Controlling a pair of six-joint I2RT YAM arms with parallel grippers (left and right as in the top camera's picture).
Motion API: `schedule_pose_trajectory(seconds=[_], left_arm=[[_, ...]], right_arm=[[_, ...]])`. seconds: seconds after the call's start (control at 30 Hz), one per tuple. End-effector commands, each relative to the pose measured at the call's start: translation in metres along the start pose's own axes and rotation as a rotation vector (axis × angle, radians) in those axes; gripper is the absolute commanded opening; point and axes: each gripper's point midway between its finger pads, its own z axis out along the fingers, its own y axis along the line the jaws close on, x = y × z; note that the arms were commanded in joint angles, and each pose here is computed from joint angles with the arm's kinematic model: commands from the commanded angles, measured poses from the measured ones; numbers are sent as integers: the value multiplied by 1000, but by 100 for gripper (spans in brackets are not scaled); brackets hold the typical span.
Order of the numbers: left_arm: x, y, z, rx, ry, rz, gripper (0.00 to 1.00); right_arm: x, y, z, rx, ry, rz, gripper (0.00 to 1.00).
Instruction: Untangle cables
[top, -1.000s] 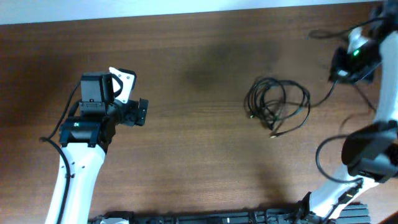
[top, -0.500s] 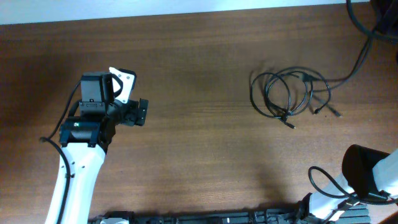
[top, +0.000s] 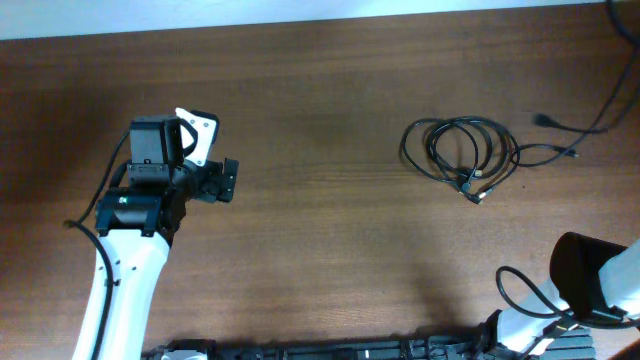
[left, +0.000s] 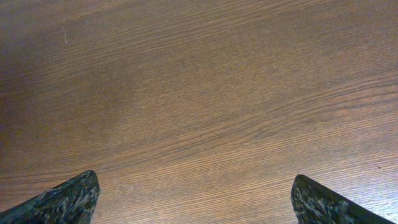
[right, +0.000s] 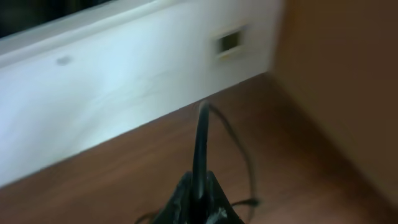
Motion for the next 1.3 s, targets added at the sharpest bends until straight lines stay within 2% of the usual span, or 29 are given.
schedule_pose_trajectory(seconds=[0.0,0.17,0.27,0.37,0.53,0.73,0.83,0.93,1.1,1.23,1.27], left_arm=[[-3,0,-4,6,-18,7,99],[-3,0,-4,7,-18,7,99],[-3,0,-4,6,-18,7,99],[-3,0,-4,6,-18,7,99],[-3,0,-4,6,-18,7,99],[-3,0,-4,6,-18,7,99],[-3,0,-4,7,-18,7,99],[-3,0,-4,6,-18,7,99],[-3,0,-4,6,-19,7,99],[-3,0,-4,6,-18,6,99],[-3,0,-4,6,-18,7,99]], right_arm=[[-19,-62,-13,276,-93,61,4],[-29,-136,-29,457,-147,158,4],[-27,-193,-51,599,-194,301,4],[-21,-231,-70,683,-228,404,4],[-19,-268,-92,690,-268,469,4],[-15,-279,-91,656,-258,487,4],[-6,-272,-64,556,-160,422,4],[18,-288,-38,569,-51,460,4],[89,-317,28,558,230,560,4],[130,-326,59,543,358,605,4],[139,-327,65,531,383,616,9]])
